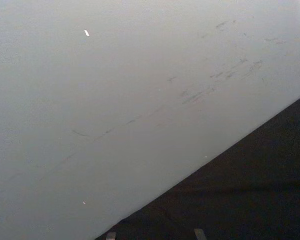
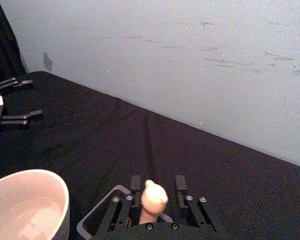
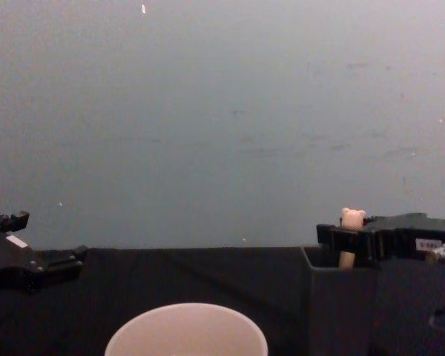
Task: Pick up the stirring spoon with one hand, stir inside the cup, then place it back in its original position.
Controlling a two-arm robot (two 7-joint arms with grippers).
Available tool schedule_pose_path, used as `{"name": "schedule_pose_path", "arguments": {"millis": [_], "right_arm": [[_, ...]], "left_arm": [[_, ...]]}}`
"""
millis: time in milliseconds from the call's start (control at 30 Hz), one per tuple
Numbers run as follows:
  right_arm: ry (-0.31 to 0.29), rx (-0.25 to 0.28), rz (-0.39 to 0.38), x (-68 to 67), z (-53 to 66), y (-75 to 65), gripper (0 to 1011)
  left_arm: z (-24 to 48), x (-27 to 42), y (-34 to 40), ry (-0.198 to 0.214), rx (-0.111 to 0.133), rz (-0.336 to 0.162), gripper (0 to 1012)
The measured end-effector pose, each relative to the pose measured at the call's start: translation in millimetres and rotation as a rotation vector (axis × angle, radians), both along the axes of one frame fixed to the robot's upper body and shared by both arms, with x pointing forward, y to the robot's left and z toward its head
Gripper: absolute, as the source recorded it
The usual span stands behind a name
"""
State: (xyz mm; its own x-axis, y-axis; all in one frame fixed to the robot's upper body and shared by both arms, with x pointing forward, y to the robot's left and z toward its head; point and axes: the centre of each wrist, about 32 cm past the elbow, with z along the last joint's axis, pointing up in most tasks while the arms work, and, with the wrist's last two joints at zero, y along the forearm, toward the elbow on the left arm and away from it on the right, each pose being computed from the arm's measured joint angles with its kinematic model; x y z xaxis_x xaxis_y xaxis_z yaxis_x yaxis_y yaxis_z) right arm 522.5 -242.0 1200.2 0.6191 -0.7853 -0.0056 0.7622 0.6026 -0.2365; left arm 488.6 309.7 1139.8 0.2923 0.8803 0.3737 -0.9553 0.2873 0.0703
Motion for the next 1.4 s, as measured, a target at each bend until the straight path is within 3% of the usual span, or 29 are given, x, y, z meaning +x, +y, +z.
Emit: {"name": "schedule_pose_path", "arguments": {"millis": [267,1400], "right_arm": [[0.0,0.0,0.0,0.0,0.1,0.1,215],[-0.023,-0.003,0.013,-0.3,2.3,0.9,212]], "left_arm": [[0.0,0.0,0.0,0.0,0.0,0.0,1001],[0.0,0.0,0.0,0.0,0.0,0.0,1001]]}}
